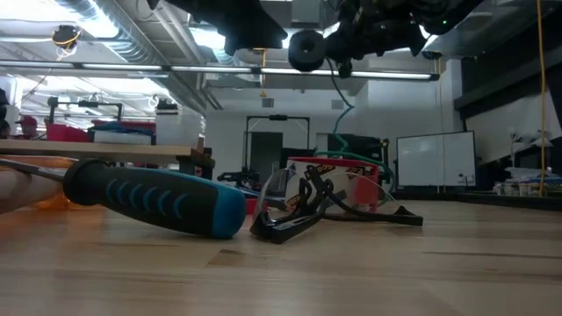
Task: Coil cords
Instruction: Coil the wire onto the spool
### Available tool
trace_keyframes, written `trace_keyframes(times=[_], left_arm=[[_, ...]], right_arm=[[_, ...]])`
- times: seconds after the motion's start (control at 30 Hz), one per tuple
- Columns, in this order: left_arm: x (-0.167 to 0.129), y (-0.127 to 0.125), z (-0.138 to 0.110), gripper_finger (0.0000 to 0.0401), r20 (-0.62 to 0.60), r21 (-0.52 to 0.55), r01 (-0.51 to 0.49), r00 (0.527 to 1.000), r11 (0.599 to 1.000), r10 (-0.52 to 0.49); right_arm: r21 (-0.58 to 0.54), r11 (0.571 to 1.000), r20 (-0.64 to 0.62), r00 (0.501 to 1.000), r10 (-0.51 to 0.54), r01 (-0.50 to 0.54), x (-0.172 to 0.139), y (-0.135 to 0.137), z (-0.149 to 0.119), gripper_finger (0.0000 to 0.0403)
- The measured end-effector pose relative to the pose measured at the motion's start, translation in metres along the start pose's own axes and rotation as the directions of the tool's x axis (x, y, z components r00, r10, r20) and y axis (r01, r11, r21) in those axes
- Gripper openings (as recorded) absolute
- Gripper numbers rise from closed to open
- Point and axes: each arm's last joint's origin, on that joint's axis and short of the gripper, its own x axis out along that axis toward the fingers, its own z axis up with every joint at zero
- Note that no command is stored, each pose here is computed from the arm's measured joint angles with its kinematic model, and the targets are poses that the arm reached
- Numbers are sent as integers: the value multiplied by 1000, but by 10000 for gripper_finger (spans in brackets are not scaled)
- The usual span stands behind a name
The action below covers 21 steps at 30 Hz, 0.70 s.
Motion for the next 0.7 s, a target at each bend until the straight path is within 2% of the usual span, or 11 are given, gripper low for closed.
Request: trace_keyframes(times=[0.27, 0.4, 0.5, 0.6, 0.7], left_arm=[[24, -4, -18, 120, -79, -1, 7, 997, 1000, -7], [40, -5, -29, 120, -106, -65, 0, 994, 998, -7], [53, -6, -31, 120, -53, -91, 1, 999, 996, -6], [67, -7, -27, 120, 72, -84, 11, 997, 996, -5], [80, -10, -24, 120, 213, -59, 12, 977, 998, 1]], right_arm=[[-51, 998, 180, 983, 44, -35, -2, 3, 21, 2], [-67, 996, 238, 968, 81, -67, -3, 6, 29, 2], [-73, 994, 249, 964, 92, -76, -4, 6, 30, 1], [-70, 995, 245, 965, 90, -75, -5, 5, 30, 1], [-71, 993, 239, 965, 111, -97, -7, 3, 30, 1]])
